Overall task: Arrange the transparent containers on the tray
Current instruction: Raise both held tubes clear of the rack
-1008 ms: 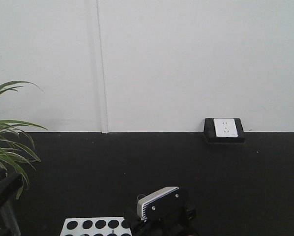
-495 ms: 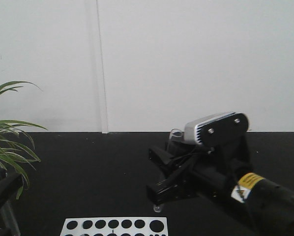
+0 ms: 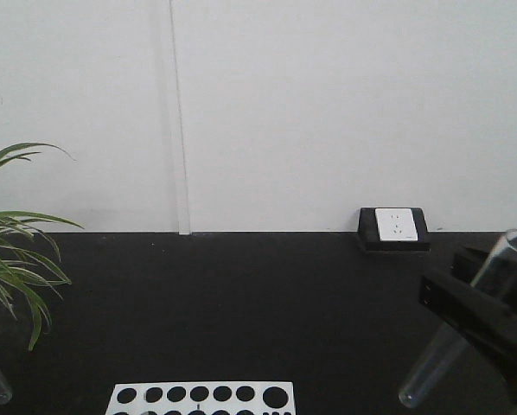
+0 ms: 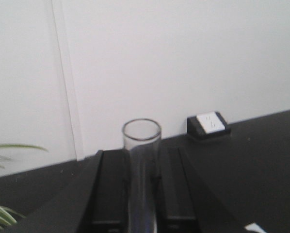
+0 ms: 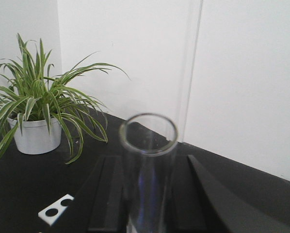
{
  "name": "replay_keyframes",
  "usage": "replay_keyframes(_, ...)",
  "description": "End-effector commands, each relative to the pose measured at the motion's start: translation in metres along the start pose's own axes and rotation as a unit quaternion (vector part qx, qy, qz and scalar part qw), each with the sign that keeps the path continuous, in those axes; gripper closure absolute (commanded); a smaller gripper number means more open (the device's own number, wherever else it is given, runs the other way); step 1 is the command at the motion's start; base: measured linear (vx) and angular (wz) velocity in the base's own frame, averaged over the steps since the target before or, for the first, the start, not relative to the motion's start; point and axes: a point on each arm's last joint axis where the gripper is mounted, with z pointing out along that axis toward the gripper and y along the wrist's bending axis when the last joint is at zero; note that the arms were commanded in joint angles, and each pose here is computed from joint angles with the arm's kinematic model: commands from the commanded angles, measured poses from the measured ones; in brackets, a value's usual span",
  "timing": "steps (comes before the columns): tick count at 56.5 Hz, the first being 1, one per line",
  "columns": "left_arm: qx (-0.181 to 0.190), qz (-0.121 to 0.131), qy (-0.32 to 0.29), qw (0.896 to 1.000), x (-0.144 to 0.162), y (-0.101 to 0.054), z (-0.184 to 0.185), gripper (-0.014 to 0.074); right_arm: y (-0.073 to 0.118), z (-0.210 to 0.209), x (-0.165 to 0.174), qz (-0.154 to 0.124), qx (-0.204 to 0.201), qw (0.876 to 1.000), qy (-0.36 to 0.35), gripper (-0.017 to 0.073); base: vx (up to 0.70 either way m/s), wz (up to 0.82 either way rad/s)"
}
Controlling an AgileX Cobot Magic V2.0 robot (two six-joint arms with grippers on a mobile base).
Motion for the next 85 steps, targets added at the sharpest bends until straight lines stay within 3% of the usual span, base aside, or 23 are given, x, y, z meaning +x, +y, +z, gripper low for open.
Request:
replay_keyframes(1,0.007,-0.006,-0.05,0.999,-0.0194,-0.002,-0.0088,0.0459,-0.0021,-0.0142,-0.0098,0.0,0.013,0.998,-0.057,0.0571,0.0,0.0)
replay_keyframes(16,-0.002,-0.006,-0.003,1.0,-0.0122,-0.0007,-0.0138,0.0459,-0.0016,-0.0204,-0.0071,-0.007,0.012,0.998,-0.056,0.0571,0.0,0.0)
replay_keyframes(85,-0.002,-0.006,-0.002,1.0,-0.0118,-0.0006,-0.0136,0.0459,-0.0014,-0.0203,-0.0064,-0.007,0.011,0.999,-0.052,0.0571,-0.01,0.0)
